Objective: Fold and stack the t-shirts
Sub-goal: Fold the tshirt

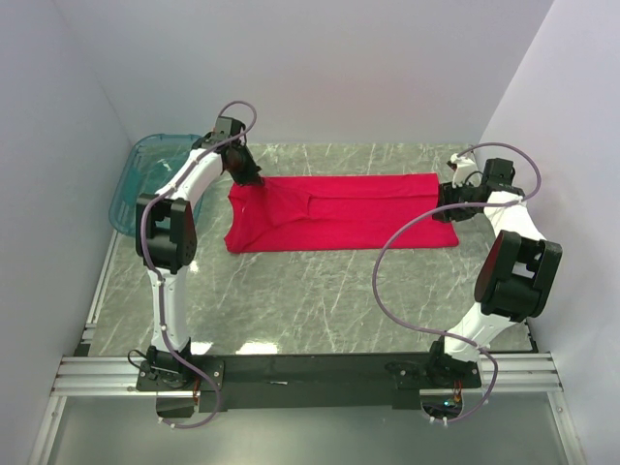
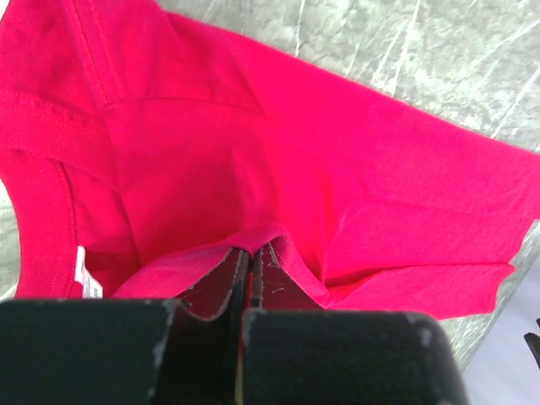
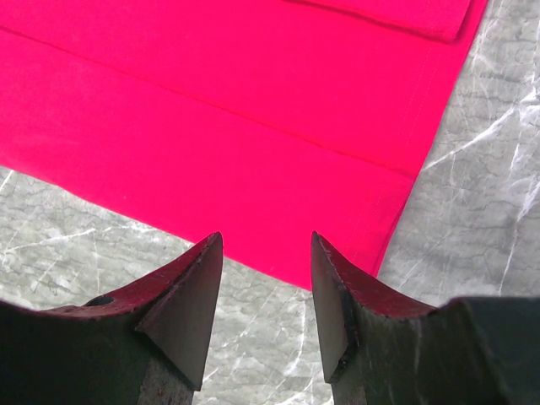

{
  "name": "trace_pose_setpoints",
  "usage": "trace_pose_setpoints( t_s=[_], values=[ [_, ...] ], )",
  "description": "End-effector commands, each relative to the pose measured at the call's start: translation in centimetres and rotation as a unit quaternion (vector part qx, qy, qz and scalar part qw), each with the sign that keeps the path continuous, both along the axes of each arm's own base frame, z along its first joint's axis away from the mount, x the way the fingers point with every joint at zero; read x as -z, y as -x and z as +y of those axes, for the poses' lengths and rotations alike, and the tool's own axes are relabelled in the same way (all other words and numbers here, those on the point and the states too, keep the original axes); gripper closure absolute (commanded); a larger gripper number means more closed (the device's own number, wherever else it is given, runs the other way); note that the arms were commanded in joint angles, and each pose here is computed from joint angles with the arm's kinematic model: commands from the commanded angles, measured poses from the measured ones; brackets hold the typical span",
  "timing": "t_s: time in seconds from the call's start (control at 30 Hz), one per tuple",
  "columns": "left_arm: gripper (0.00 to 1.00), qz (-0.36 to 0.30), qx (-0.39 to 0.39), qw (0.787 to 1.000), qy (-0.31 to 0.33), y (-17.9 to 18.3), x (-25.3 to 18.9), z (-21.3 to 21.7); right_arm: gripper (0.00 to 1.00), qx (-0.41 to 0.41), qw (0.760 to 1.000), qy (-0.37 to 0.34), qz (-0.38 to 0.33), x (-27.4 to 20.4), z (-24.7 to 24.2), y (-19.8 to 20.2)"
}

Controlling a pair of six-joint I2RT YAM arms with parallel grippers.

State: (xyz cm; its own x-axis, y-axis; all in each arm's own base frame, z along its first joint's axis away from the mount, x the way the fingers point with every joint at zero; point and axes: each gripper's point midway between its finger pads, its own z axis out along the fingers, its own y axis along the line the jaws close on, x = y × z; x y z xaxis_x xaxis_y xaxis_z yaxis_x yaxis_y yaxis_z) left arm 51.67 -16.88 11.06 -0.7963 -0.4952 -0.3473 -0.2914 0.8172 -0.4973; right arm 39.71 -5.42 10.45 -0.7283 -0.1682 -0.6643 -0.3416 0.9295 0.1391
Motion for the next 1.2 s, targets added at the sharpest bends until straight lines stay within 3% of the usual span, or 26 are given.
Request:
trace_pose_setpoints(
  t_s=[0.0,0.3,0.33,0.37,0.47,0.6,0.67,0.73,0.8,0.87,0.93,0.97,1.0,1.07,1.1,1.17],
  values=[
    [1.00,-0.028,0.008,1.000,0.005,-1.4,-1.7,-0.1,0.47,-0.009,1.000,0.001,-0.026,-1.9,0.6,-0.3],
    [0.98,-0.020,0.005,1.000,0.013,-2.9,-0.9,-0.6,0.47,-0.012,1.000,0.001,-0.026,-2.0,0.8,-0.3],
    [0.93,-0.021,0.016,0.999,0.022,-2.9,-0.9,-1.1,0.47,-0.013,1.000,0.002,-0.025,-2.0,0.9,-0.3],
    [0.78,-0.025,0.021,0.999,0.028,-3.1,-1.1,-1.2,0.47,-0.015,1.000,0.002,-0.024,-2.0,1.0,-0.3],
    [0.52,-0.045,0.034,0.998,0.034,-3.7,-1.9,-1.5,0.47,-0.021,0.999,0.006,-0.024,-2.0,1.3,-0.3],
    [0.40,-0.131,0.042,0.990,0.013,-3.8,-7.5,-0.6,0.47,-0.053,0.998,0.019,-0.021,-2.0,2.9,0.3],
    [0.38,-0.193,0.049,0.980,-0.001,-3.9,-10.9,-0.1,0.47,-0.134,0.991,0.011,-0.028,-2.1,6.4,0.8],
    [0.36,-0.243,0.060,0.968,-0.014,-1.8,-14.7,0.6,0.47,-0.218,0.976,-0.004,-0.008,-2.1,10.1,2.9],
    [0.35,-0.277,0.061,0.959,-0.024,1.3,-17.3,1.6,0.46,-0.331,0.943,0.004,-0.017,-2.1,15.4,5.0],
    [0.34,-0.288,0.052,0.955,-0.049,5.2,-17.6,3.3,0.46,-0.389,0.918,0.052,-0.058,-2.4,20.2,5.0],
    [0.33,-0.285,0.039,0.955,-0.070,8.0,-16.7,4.8,0.47,-0.392,0.911,0.090,-0.085,-2.5,23.5,4.0],
    [0.31,-0.282,0.029,0.956,-0.078,9.3,-16.2,5.8,0.47,-0.368,0.920,0.099,-0.090,-2.7,24.9,3.2],
    [0.30,-0.273,0.010,0.957,-0.094,12.2,-14.8,7.3,0.47,-0.368,0.914,0.121,-0.119,-3.4,28.3,1.8],
    [0.24,-0.265,-0.014,0.959,-0.099,16.0,-12.9,9.1,0.46,-0.333,0.929,0.126,-0.104,-2.0,31.5,0.2],
    [0.23,-0.261,-0.021,0.960,-0.097,17.1,-12.3,9.6,0.46,-0.323,0.928,0.126,-0.133,-4.2,33.9,-1.4],
    [0.21,-0.251,-0.038,0.963,-0.092,19.8,-10.8,10.6,0.47,-0.317,0.930,0.142,-0.123,-2.4,37.3,-1.9]
  ],
)
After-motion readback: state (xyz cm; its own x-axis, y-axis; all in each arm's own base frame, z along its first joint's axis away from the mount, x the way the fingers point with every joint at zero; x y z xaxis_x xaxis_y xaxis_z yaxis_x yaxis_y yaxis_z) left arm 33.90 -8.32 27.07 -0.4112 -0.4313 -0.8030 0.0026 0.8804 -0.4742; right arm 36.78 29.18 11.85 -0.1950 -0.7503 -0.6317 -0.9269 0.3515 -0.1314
